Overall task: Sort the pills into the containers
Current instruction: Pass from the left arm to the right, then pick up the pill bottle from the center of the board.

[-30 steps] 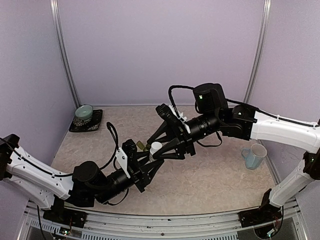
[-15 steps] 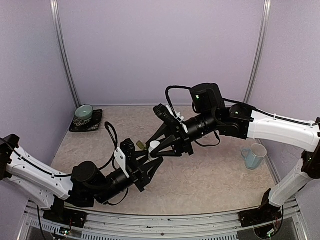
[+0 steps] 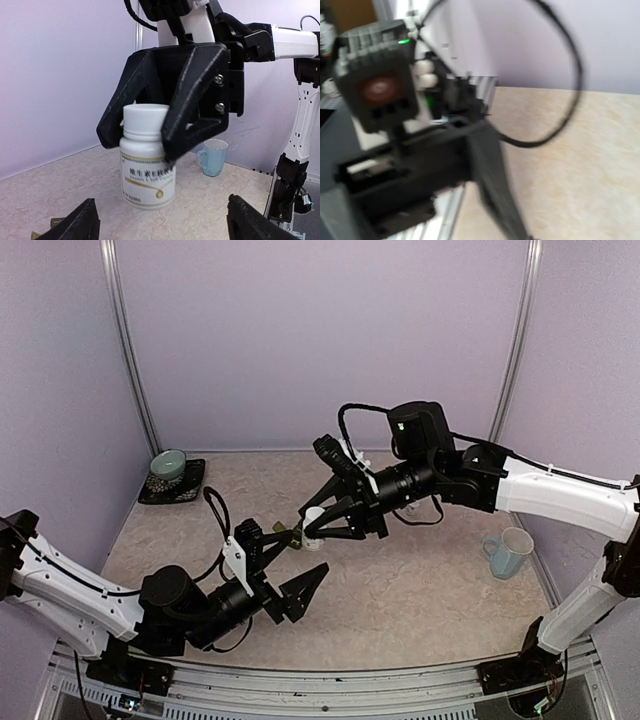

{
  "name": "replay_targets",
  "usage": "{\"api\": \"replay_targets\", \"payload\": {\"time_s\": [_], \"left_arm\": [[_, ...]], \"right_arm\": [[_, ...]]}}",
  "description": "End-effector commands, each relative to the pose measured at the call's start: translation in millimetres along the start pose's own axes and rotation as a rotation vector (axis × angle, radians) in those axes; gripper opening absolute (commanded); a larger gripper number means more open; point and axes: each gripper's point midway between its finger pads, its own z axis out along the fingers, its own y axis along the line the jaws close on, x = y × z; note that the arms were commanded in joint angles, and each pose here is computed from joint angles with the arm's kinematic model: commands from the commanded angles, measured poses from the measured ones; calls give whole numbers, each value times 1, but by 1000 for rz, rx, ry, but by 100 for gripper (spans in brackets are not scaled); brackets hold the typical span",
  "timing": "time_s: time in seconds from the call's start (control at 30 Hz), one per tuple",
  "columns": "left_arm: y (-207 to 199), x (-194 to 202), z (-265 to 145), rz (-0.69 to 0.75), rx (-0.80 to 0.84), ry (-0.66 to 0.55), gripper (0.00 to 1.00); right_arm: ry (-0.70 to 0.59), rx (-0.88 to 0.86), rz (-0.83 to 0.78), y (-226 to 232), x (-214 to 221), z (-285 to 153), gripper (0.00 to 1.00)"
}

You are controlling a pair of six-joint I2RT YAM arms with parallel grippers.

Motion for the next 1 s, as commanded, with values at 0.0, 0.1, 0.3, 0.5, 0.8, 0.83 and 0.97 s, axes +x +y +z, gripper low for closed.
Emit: {"api": "replay_targets", "payload": {"time_s": [0.0,0.1,0.3,0.5,0.8,0.83,0.97], "left_arm": [[12,-8,-12,-32,-38,-26,91],[21,-7,-18,-39,-67,-25,97],[37,0,-21,-44,-111,10,99],[55,8,-24,-83,-175,27,99],[80,18,-28,-121,-295,79,99],[82,18,-29,-125,-306,80,99],[93,21,-39,-151,-337,80,99]], "right_arm": [[-38,100,9,-23,-4,-17,18],[-26,179,30,-44,4,-27,18],[-22,327,55,-76,20,-54,18],[17,485,112,-116,55,-78,18],[56,744,192,-169,112,-115,17],[51,770,206,-174,117,-121,17],[65,854,255,-187,141,-135,18]]}}
